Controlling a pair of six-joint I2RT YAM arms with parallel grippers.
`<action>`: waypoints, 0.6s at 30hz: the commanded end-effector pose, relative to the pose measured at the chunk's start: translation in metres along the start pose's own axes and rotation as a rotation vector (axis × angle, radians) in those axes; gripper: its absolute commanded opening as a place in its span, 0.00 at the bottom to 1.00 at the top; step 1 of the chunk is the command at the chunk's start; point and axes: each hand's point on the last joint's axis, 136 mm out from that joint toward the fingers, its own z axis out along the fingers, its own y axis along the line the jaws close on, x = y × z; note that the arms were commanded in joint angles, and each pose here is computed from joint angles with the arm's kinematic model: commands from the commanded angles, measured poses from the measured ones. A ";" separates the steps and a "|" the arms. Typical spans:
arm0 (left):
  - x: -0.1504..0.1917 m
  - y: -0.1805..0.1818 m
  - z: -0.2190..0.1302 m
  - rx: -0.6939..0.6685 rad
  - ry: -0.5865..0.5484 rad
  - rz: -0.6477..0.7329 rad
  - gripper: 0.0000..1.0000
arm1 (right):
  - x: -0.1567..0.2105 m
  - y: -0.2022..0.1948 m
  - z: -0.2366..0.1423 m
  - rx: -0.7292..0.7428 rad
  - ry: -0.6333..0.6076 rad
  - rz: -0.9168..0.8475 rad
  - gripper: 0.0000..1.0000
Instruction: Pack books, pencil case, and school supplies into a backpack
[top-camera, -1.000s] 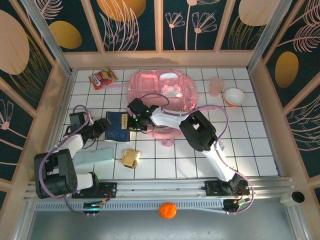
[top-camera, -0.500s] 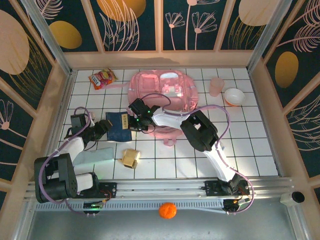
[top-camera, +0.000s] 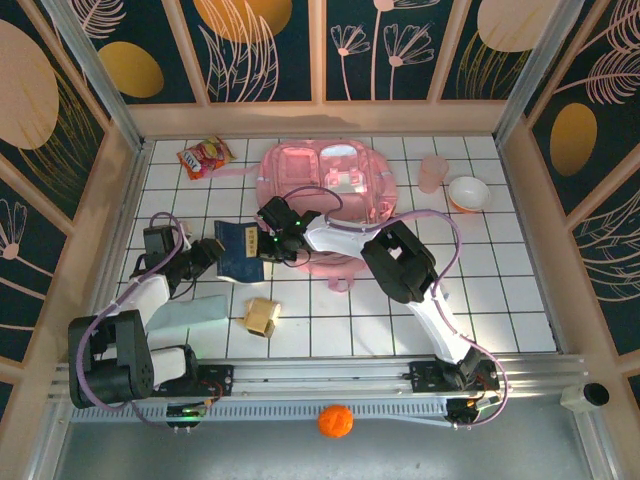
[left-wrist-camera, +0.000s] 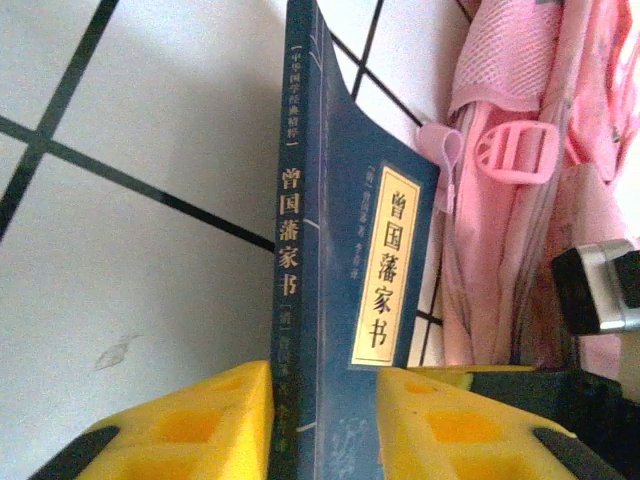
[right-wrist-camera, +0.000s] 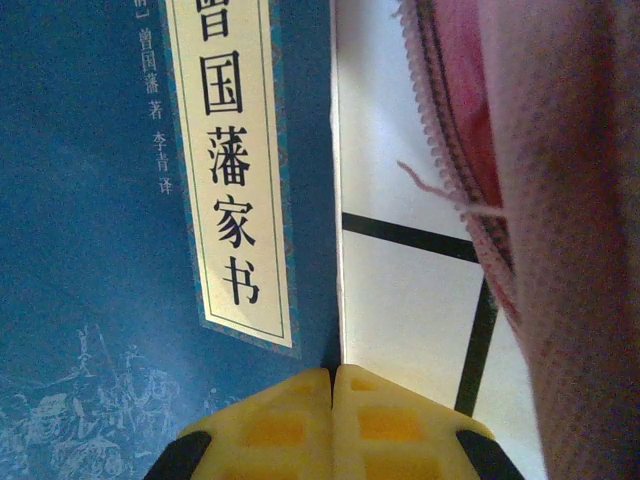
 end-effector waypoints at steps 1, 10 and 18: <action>0.054 -0.028 0.004 0.135 0.232 -0.027 0.23 | 0.002 0.042 -0.008 -0.136 -0.027 -0.040 0.03; 0.017 -0.046 -0.015 0.064 0.099 0.073 0.00 | -0.012 0.059 -0.056 -0.173 -0.134 -0.070 0.17; -0.025 -0.096 -0.054 0.108 -0.059 0.203 0.00 | -0.024 0.081 -0.133 -0.289 -0.267 -0.093 0.32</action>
